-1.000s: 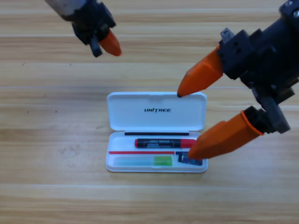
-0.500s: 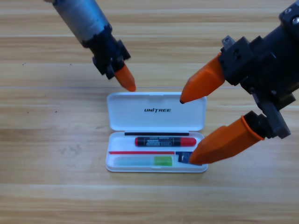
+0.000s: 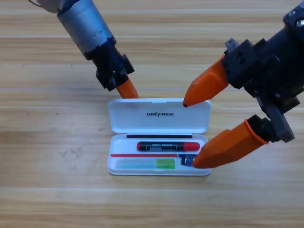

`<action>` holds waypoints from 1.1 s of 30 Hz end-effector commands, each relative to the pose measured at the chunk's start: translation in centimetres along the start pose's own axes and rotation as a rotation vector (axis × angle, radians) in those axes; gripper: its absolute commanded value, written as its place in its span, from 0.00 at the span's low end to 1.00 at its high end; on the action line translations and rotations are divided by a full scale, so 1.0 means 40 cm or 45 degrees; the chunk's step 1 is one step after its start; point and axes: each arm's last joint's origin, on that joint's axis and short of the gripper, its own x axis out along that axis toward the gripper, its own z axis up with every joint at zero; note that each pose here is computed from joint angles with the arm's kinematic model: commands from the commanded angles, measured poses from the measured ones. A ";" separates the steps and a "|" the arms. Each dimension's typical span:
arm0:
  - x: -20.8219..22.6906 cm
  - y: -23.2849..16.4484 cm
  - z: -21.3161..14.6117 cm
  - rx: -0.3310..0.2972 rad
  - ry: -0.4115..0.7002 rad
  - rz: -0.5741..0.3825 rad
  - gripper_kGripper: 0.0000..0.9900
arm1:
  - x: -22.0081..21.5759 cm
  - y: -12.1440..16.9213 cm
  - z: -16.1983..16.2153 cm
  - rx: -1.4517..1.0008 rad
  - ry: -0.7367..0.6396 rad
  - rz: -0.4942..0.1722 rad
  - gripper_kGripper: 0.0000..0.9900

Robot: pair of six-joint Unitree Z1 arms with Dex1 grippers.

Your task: Clean up eraser and pencils

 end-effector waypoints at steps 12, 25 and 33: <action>0.165 -0.111 0.018 0.080 0.168 -0.124 0.00 | 0.055 -0.014 -0.009 0.026 0.039 0.048 0.97; 0.251 -0.161 0.008 0.108 0.244 -0.051 0.00 | 0.050 -0.012 -0.005 0.031 0.029 0.048 0.97; 0.103 -0.247 0.022 0.154 0.189 0.146 0.00 | 0.051 -0.013 -0.006 0.034 0.031 0.048 0.97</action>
